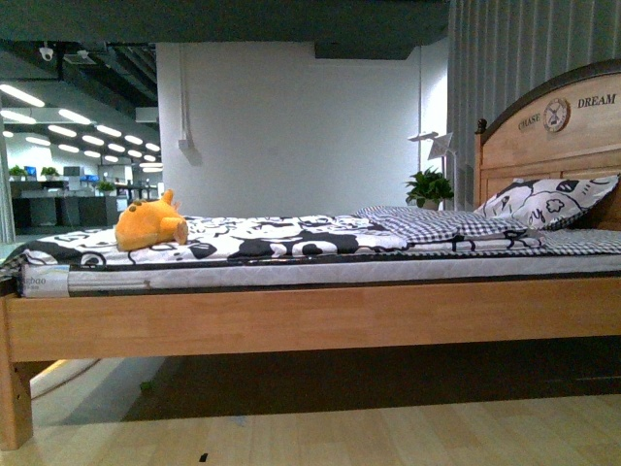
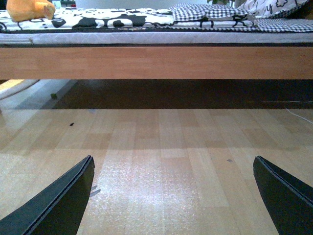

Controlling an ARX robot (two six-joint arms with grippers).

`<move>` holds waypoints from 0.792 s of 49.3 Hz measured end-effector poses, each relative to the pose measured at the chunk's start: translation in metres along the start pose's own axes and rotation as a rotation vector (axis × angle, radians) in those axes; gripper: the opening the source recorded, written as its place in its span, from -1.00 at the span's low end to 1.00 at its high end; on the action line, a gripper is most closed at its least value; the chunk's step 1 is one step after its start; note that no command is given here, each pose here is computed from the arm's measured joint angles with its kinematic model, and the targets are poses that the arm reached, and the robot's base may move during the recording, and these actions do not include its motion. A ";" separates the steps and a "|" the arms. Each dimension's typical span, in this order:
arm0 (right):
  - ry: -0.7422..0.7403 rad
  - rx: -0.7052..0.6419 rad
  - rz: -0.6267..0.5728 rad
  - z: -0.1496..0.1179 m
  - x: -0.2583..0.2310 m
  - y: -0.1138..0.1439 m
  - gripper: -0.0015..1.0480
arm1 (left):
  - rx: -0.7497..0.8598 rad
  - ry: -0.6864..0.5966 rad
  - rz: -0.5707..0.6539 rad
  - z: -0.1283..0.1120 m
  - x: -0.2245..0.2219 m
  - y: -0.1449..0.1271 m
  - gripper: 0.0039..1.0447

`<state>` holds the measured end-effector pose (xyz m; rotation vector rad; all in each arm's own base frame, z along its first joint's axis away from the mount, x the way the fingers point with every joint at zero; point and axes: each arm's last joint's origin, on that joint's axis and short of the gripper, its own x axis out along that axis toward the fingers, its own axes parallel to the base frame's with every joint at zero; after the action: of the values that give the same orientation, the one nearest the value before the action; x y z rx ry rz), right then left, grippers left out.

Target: Put away toys

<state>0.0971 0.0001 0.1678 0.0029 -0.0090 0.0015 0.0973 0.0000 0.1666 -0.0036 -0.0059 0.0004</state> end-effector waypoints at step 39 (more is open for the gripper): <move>0.000 0.000 0.000 0.000 0.000 0.000 0.87 | 0.000 0.000 0.000 0.000 0.000 0.000 0.89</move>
<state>0.0971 0.0001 0.1678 0.0029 -0.0090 0.0015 0.0973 0.0000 0.1666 -0.0036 -0.0059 0.0004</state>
